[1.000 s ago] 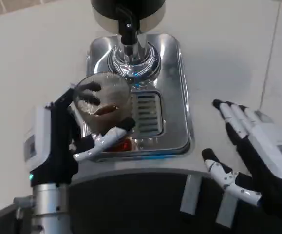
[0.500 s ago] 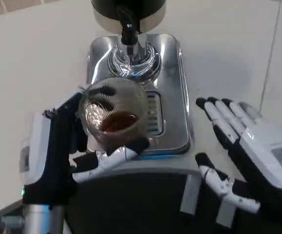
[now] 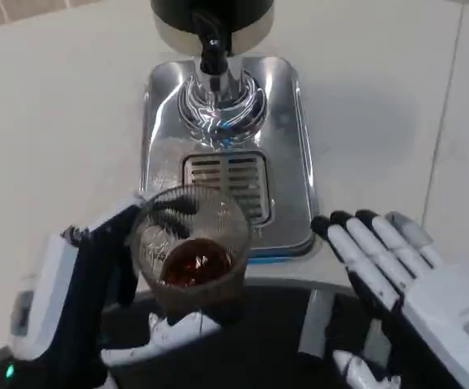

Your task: Grasp the cup under the faucet to collect the drink, then remove the cup.

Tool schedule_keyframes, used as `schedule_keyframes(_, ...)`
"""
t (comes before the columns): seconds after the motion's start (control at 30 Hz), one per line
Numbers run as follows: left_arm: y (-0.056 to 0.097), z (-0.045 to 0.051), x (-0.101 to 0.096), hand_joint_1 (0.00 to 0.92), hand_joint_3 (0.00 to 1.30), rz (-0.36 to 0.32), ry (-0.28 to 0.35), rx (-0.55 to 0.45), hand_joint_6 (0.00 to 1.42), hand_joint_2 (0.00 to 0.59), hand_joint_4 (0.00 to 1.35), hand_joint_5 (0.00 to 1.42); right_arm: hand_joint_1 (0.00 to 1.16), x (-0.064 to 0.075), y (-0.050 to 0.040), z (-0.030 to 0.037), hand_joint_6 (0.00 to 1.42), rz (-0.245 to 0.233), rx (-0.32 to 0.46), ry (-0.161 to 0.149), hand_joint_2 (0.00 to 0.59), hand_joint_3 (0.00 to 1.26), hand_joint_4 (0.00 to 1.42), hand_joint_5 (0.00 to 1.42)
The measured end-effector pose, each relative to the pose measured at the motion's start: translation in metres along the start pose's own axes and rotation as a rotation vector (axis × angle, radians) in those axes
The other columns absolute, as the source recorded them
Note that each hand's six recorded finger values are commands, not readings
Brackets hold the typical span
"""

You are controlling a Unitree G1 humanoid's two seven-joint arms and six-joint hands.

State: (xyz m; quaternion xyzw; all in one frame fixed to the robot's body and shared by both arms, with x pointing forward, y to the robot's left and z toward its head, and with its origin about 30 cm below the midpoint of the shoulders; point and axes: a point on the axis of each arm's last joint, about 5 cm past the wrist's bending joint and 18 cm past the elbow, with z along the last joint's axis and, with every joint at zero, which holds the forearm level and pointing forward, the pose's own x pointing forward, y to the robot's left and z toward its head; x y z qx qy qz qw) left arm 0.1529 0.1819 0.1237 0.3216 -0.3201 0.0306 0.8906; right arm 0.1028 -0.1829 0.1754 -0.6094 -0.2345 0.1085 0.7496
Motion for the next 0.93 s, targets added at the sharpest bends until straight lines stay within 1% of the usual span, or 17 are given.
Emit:
schedule_keyframes(0.07, 0.001, 0.0011, -0.002, 0.749, 1.25, -0.004, 0.0, 0.001, 1.42, 0.093, 1.23, 1.33, 0.08, -0.003, -0.0004, 0.0024, 0.0, 0.003, -0.002, -0.004, 0.575, 0.0, 0.0, 0.0)
schedule_keyframes(0.1, 0.002, 0.0025, -0.004, 0.748, 1.25, -0.008, -0.004, -0.001, 1.42, 0.093, 1.23, 1.33, 0.08, -0.006, -0.0008, 0.0042, 0.0, 0.002, -0.002, -0.004, 0.584, 0.0, 0.0, 0.0)
schedule_keyframes(0.2, 0.003, 0.0065, -0.007, 0.747, 1.25, -0.015, -0.021, -0.009, 1.42, 0.094, 1.23, 1.33, 0.08, -0.011, -0.0025, 0.0101, 0.0, -0.004, 0.008, -0.003, 0.586, 0.0, 0.0, 0.0)
schedule_keyframes(0.23, 0.003, 0.0083, -0.009, 0.747, 1.25, -0.015, -0.027, -0.012, 1.42, 0.094, 1.23, 1.33, 0.08, -0.014, -0.0031, 0.0124, 0.0, -0.008, 0.013, 0.001, 0.586, 0.0, 0.0, 0.0)
schedule_keyframes(0.3, 0.004, 0.0092, -0.01, 0.747, 1.25, -0.02, -0.029, -0.013, 1.42, 0.094, 1.24, 1.33, 0.08, -0.016, -0.0044, 0.0141, 0.0, -0.008, 0.013, 0.006, 0.586, 0.0, 0.0, 0.0)
schedule_keyframes(0.37, 0.005, 0.0104, -0.013, 0.744, 1.25, -0.023, -0.02, -0.01, 1.42, 0.093, 1.25, 1.33, 0.08, -0.022, -0.007, 0.0193, 0.0, -0.003, 0.019, 0.004, 0.586, 0.0, 0.0, 0.0)
schedule_keyframes(0.43, 0.006, 0.0116, -0.015, 0.739, 1.25, -0.022, -0.011, -0.01, 1.42, 0.097, 1.26, 1.33, 0.08, -0.025, -0.0083, 0.0216, 0.0, -0.003, 0.021, 0.004, 0.586, 0.0, 0.0, 0.0)
schedule_keyframes(0.5, 0.007, 0.0134, -0.018, 0.738, 1.25, -0.024, -0.003, -0.014, 1.42, 0.098, 1.26, 1.33, 0.08, -0.03, -0.0094, 0.0248, 0.0, 0.003, 0.027, 0.014, 0.586, 0.0, 0.0, 0.0)
schedule_keyframes(0.57, 0.008, 0.0136, -0.019, 0.737, 1.24, -0.03, -0.001, -0.015, 1.42, 0.098, 1.26, 1.33, 0.08, -0.031, -0.0105, 0.0263, 0.0, 0.003, 0.021, 0.01, 0.586, 0.0, 0.0, 0.0)
schedule_keyframes(0.7, 0.011, 0.0149, -0.018, 0.736, 1.24, -0.03, -0.006, -0.02, 1.42, 0.098, 1.26, 1.33, 0.08, -0.032, -0.0131, 0.0293, 0.0, -0.004, 0.009, -0.01, 0.586, 0.0, 0.0, 0.0)
schedule_keyframes(0.8, 0.013, 0.0167, -0.02, 0.736, 1.24, -0.024, -0.007, -0.019, 1.42, 0.098, 1.26, 1.33, 0.08, -0.032, -0.0128, 0.0303, 0.0, -0.011, 0.013, -0.004, 0.586, 0.0, 0.0, 0.0)
schedule_keyframes(0.93, 0.012, 0.0179, -0.022, 0.731, 1.24, -0.016, 0.006, -0.027, 1.42, 0.103, 1.26, 1.32, 0.08, -0.031, -0.0125, 0.0305, 0.0, -0.015, 0.01, -0.002, 0.586, 0.0, 0.0, 0.0)
